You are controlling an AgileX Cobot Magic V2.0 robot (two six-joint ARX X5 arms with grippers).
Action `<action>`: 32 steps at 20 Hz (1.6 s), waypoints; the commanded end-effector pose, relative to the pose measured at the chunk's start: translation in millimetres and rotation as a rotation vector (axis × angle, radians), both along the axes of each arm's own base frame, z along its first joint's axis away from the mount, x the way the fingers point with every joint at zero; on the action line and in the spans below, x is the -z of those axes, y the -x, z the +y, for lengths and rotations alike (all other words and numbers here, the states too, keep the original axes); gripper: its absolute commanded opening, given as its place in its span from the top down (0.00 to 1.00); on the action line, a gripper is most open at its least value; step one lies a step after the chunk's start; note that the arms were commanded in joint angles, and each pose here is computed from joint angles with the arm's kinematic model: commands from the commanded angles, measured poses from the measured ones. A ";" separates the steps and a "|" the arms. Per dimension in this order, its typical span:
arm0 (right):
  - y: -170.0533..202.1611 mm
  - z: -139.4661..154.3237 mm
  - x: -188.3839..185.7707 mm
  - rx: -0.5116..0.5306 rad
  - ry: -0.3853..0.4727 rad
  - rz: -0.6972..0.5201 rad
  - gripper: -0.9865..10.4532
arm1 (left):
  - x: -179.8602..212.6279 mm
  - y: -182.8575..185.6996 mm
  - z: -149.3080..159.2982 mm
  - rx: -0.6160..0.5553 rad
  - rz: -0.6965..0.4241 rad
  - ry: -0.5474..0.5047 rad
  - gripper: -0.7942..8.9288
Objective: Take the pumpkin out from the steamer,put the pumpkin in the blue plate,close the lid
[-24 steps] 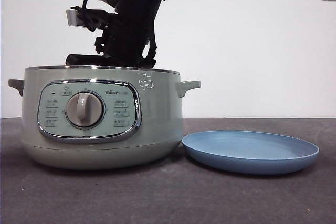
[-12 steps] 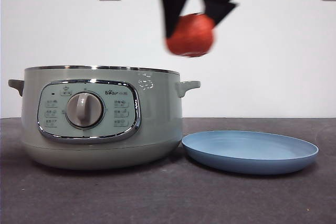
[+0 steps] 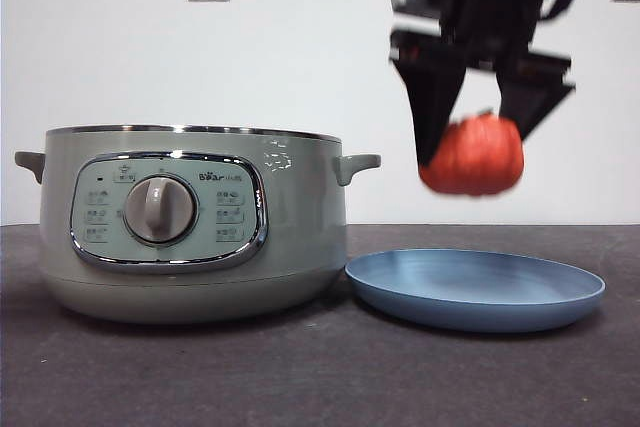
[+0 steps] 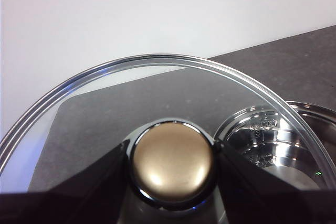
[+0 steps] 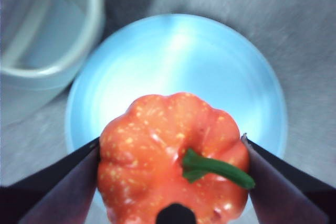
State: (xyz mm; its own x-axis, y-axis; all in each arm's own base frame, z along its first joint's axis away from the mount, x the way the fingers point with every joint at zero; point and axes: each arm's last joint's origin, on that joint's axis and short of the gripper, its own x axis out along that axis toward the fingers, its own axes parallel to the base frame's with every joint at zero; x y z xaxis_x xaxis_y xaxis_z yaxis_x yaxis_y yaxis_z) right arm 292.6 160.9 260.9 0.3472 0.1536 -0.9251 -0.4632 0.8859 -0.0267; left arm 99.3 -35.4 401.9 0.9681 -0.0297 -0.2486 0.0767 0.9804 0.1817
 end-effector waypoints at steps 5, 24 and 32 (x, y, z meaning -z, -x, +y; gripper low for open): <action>4.8 -0.6 59.6 0.013 -0.035 -0.045 0.92 | -8.8 -0.6 0.0 -0.004 -0.073 0.030 0.93; 9.1 -2.9 73.0 0.024 -0.015 0.001 0.44 | -5.8 -19.2 -12.3 0.098 -0.038 0.045 0.93; 49.2 -25.4 -14.1 0.031 -0.148 -0.219 0.44 | 10.8 -69.1 -40.8 0.230 0.064 0.050 0.93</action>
